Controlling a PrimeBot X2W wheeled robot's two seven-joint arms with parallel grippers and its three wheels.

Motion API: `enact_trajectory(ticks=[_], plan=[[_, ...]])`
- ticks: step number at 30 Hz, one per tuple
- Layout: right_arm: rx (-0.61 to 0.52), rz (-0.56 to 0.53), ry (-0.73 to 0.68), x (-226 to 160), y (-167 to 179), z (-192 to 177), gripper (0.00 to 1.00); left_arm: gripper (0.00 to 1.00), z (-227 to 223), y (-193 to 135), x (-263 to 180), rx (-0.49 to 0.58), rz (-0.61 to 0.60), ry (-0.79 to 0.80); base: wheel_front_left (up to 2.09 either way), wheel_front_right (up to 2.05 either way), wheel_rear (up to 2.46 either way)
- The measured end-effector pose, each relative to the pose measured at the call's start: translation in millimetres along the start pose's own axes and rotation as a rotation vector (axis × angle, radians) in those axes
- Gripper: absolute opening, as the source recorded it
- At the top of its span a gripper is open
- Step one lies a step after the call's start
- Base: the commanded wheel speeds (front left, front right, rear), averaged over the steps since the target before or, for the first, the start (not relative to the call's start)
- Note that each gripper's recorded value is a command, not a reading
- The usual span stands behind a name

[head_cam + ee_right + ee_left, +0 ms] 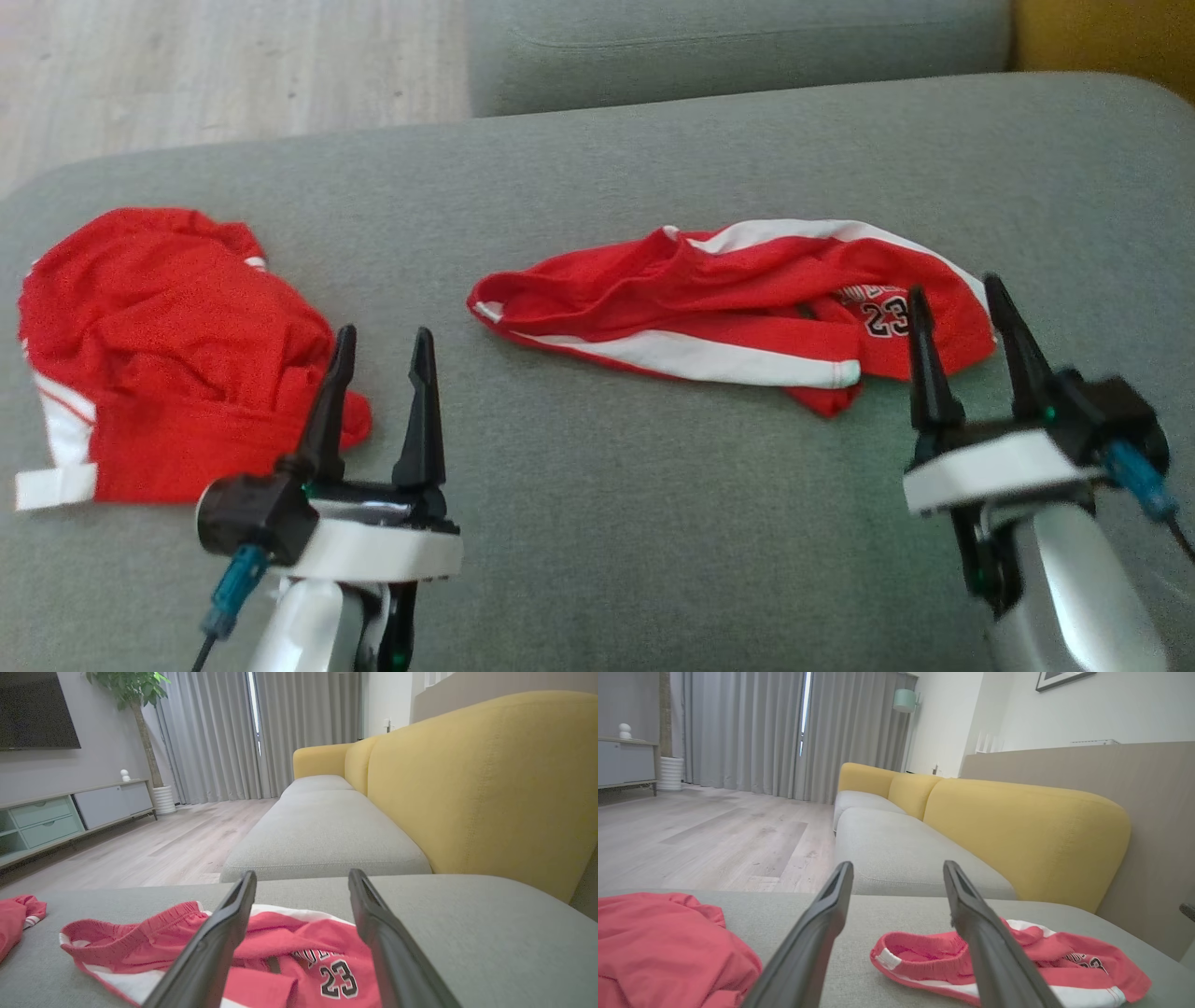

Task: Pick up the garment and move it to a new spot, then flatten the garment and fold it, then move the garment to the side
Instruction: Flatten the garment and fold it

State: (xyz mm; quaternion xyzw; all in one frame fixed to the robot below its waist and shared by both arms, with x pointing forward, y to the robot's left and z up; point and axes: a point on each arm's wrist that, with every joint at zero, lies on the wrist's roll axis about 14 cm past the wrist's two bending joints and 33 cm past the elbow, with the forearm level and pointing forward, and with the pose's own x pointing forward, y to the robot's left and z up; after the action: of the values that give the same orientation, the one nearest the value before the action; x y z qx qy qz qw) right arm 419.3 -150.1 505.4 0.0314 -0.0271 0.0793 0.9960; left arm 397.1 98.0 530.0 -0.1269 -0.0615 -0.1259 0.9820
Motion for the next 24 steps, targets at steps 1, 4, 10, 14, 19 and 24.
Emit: enact_trajectory(ticks=[1,4,10,14,19,24], plan=[[0.013,-0.02,-0.001,-7.9,-5.0,-1.0,1.0,1.0,-2.6,-2.9,0.4,-0.002,-0.013,0.007,0.0,0.0,0.0],[0.034,-0.051,0.018,-26.8,-10.4,-9.0,1.0,1.0,-12.1,-7.7,-0.5,-0.007,-0.032,0.034,0.0,0.0,0.0],[0.063,-0.088,0.064,-45.8,-15.6,-25.4,1.0,1.0,-20.9,-4.4,-0.2,-0.009,-0.029,0.057,0.0,0.0,0.0],[0.064,-0.075,0.058,-41.0,-12.0,-24.4,1.0,1.0,-23.2,-1.5,-1.0,-0.011,-0.025,0.064,0.0,0.0,0.0],[0.044,-0.032,0.1,-36.8,0.4,-37.2,1.0,1.0,-23.3,5.2,-4.8,-0.008,-0.004,0.066,0.0,0.0,0.0],[0.045,0.003,0.226,-40.1,11.8,-76.2,1.0,1.0,-25.8,9.7,-9.4,-0.007,0.011,0.076,0.0,0.0,0.0]])
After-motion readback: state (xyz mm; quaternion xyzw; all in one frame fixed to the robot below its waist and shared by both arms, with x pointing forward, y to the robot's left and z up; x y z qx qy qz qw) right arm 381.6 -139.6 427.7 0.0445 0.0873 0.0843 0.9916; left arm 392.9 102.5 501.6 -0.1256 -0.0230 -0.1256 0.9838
